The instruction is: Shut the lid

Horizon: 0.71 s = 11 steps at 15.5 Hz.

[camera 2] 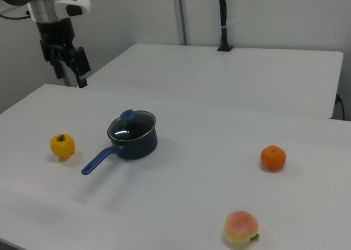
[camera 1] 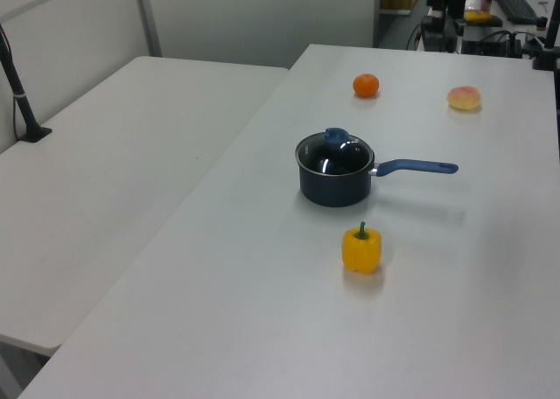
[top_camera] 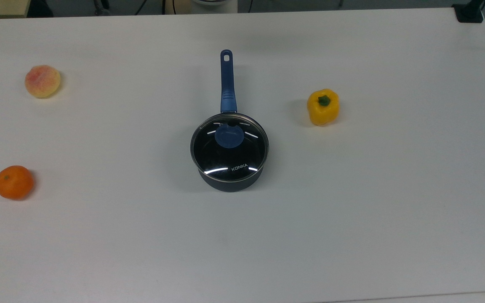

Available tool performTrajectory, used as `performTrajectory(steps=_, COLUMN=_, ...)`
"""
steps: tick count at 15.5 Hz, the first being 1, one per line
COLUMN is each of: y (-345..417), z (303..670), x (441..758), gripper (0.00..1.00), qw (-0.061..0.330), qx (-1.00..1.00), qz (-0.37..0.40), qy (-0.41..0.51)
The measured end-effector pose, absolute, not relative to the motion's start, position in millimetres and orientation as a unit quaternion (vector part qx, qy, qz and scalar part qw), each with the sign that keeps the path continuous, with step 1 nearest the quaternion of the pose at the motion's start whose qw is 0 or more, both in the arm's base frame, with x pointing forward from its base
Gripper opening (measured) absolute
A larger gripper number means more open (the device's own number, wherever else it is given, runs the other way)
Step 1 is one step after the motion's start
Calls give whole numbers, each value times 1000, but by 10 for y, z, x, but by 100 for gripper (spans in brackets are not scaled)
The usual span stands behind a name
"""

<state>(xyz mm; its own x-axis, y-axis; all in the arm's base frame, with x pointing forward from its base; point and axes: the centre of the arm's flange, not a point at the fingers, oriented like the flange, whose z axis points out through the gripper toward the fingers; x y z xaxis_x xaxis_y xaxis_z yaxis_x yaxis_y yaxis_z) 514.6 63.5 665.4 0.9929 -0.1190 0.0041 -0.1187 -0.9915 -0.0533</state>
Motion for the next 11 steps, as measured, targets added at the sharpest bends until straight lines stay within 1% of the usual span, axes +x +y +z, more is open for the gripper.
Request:
performTrajectory(steps=3, y=639, z=6525, x=5144, gripper=100, qw=24, qx=-1000, qz=4, qy=1)
performTrajectory(steps=9, y=595, z=6285, x=5501, gripper=100, qw=25, qx=-996, qz=-48, qy=-77)
performTrajectory(steps=11, y=583, z=6263, x=5525, gripper=100, qw=25, qx=-995, qz=-49, qy=-81)
